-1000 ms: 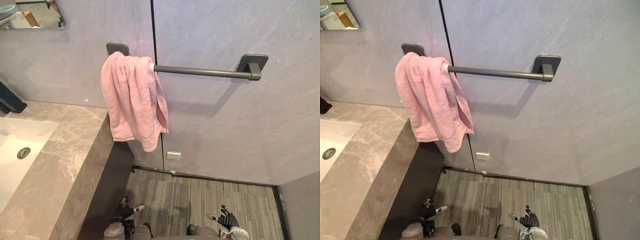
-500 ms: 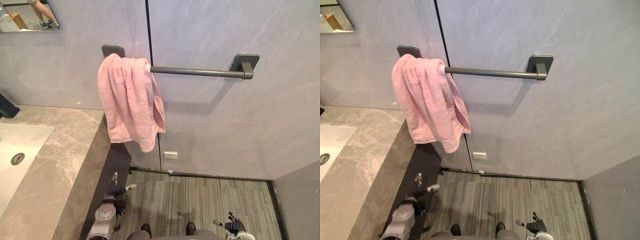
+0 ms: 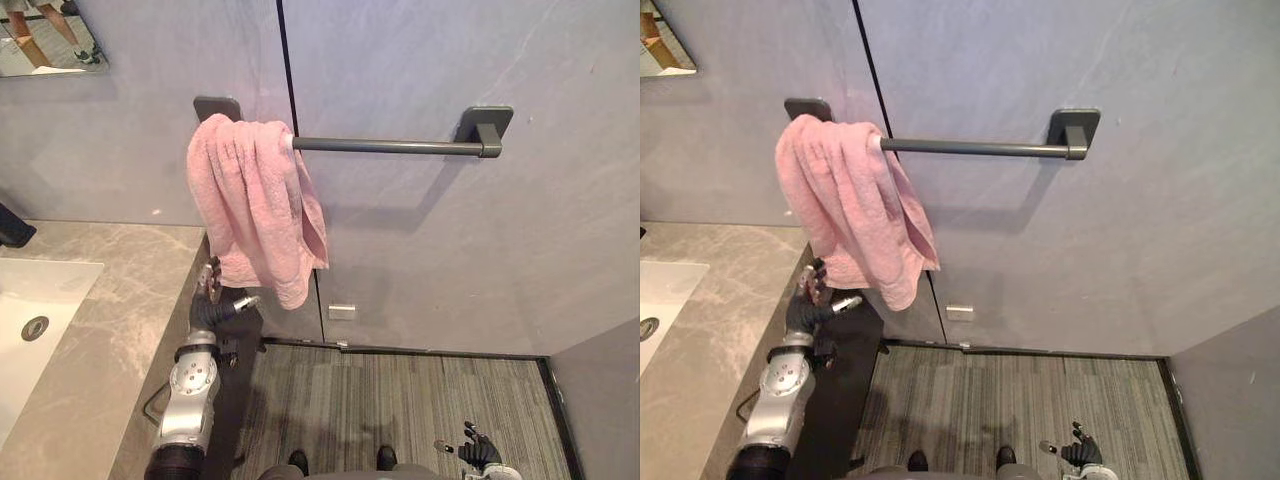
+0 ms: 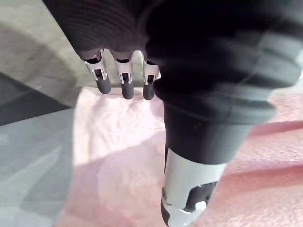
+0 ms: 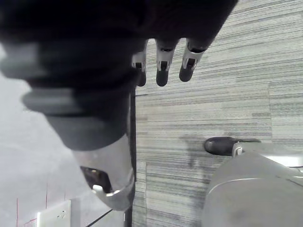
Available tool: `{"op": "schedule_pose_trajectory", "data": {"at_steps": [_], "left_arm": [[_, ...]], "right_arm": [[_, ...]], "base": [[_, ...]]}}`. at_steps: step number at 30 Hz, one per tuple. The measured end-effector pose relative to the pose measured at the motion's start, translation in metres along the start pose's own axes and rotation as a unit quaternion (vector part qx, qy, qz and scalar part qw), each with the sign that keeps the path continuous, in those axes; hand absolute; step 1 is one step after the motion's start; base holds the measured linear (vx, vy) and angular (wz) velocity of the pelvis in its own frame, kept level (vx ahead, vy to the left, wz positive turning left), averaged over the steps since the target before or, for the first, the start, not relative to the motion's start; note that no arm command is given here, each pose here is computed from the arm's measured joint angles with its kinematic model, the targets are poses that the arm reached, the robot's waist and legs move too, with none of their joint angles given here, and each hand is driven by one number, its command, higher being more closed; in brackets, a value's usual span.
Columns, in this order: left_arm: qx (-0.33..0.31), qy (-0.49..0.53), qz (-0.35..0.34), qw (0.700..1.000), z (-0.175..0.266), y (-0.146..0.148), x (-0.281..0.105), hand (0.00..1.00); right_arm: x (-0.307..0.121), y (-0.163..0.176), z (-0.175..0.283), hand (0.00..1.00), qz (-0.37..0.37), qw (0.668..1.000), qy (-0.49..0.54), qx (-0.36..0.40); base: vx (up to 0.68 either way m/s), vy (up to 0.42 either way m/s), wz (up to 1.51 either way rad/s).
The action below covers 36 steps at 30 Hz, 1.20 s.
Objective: Organize washtable
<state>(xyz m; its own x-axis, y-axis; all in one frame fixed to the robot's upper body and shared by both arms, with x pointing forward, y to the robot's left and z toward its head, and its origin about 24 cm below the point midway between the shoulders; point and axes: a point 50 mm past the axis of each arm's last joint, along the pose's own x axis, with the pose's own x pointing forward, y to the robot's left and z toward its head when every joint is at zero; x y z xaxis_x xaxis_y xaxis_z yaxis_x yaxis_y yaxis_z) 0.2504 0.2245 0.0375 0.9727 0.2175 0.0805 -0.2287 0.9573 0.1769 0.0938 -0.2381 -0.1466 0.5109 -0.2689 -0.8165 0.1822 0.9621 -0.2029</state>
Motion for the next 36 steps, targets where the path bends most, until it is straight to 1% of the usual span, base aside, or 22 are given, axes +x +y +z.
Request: {"op": "schedule_pose_trajectory", "data": {"at_steps": [2,7,10,12,15,19,25,32,36], "left_arm": [[0.009,-0.029,0.005,1.0,0.011,0.002,0.007,0.0],[0.045,-0.047,0.019,0.998,0.019,0.011,0.012,0.0],[0.045,-0.054,0.027,0.997,0.022,0.014,0.015,0.0],[0.048,-0.056,0.042,0.996,0.023,0.021,0.016,0.0],[0.055,-0.059,0.044,0.996,0.025,0.024,0.017,0.0],[0.052,-0.069,0.045,0.995,0.029,0.025,0.015,0.0],[0.032,-0.109,0.053,0.992,0.046,0.026,0.01,0.0],[0.034,-0.11,0.05,0.992,0.046,0.028,0.011,0.0],[0.046,-0.109,0.043,0.992,0.047,0.03,0.012,0.0]], "right_arm": [[0.0,0.0,0.0,0.0,0.001,1.0,-0.001,0.0],[0.0,0.001,0.0,0.0,0.004,1.0,0.0,-0.002],[-0.001,0.0,-0.002,0.0,0.01,1.0,0.003,-0.005],[-0.001,0.001,-0.002,0.0,0.012,1.0,0.003,-0.008],[-0.002,0.003,-0.004,0.0,0.018,1.0,0.005,-0.018],[-0.002,0.003,-0.006,0.0,0.018,1.0,0.008,-0.018],[-0.001,0.003,-0.004,0.0,0.019,1.0,0.006,-0.018],[0.0,0.004,-0.001,0.0,0.02,1.0,0.003,-0.023],[0.0,0.004,-0.002,0.0,0.022,0.999,0.003,-0.025]], "base": [[0.02,0.009,0.04],[-0.03,0.004,-0.02],[-0.08,0.008,-0.04],[-0.07,0.008,-0.08],[-0.06,0.0,-0.02],[0.0,0.0,0.0],[0.03,-0.004,-0.01],[0.0,0.0,0.0],[-0.05,-0.001,-0.01]]}}
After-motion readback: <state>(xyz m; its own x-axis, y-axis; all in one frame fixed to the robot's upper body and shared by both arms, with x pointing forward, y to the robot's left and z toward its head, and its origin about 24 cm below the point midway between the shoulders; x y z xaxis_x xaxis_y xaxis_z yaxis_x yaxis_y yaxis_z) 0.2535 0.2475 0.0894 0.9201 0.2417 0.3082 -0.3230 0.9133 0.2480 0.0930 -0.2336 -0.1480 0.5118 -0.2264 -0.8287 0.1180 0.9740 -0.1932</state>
